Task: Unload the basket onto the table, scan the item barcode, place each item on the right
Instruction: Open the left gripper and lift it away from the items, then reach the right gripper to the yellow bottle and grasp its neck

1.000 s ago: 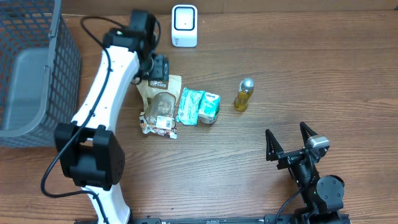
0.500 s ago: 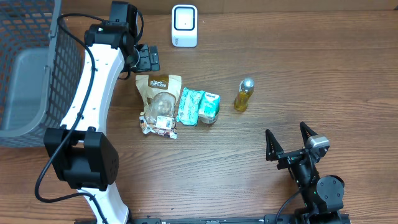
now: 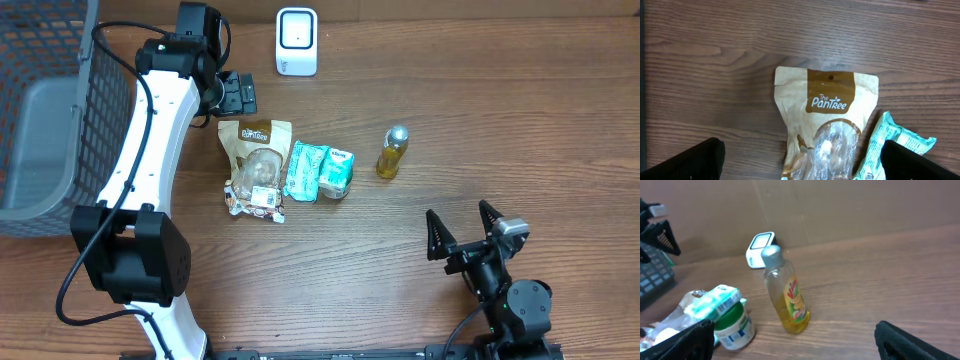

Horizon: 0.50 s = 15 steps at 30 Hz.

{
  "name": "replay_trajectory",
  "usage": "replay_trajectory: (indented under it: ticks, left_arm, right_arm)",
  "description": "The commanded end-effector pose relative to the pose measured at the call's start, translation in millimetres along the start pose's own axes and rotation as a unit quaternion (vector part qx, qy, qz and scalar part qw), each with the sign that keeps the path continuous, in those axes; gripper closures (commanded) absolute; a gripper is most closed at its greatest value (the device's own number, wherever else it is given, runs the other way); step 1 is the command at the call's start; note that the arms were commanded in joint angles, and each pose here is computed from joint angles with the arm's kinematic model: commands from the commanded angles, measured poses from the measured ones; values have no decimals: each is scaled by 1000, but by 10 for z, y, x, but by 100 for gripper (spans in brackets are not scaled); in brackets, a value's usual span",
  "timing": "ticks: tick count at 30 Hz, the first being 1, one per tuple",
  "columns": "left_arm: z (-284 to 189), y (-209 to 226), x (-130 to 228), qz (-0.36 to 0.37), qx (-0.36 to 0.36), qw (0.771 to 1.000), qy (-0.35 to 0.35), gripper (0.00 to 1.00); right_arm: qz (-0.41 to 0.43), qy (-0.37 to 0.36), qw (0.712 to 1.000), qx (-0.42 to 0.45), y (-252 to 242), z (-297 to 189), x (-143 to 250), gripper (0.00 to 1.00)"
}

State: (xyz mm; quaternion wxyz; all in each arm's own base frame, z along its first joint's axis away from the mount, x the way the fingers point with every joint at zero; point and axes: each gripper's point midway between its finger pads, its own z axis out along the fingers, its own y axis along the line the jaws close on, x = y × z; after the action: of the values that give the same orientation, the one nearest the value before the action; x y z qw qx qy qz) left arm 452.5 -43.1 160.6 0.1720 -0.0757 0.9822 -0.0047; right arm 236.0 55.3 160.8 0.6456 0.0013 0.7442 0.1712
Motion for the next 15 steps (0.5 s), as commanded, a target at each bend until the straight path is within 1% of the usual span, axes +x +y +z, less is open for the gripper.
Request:
replay_trajectory:
  ticks: [1, 4, 7, 11, 15]
  left_arm:
    - [-95, -29, -56, -7, 5, 1000, -15, 0]
    - [-95, -29, -57, -7, 5, 1000, -15, 0]
    - [-95, -31, -55, -7, 5, 1000, -15, 0]
    - [-95, -31, -56, -7, 5, 1000, -15, 0]
    - [-95, -29, -57, -7, 5, 1000, -15, 1]
  right_arm:
    - [15, -48, 999, 1, 135, -206, -632, 0]
    - [15, -42, 999, 9, 204, -318, -942, 0]
    - [17, -17, 1000, 15, 276, -360, -1207, 0]
    - [2, 41, 999, 28, 366, -310, -1538, 0]
    - [-14, 116, 992, 42, 450, -209, -1880, 0]
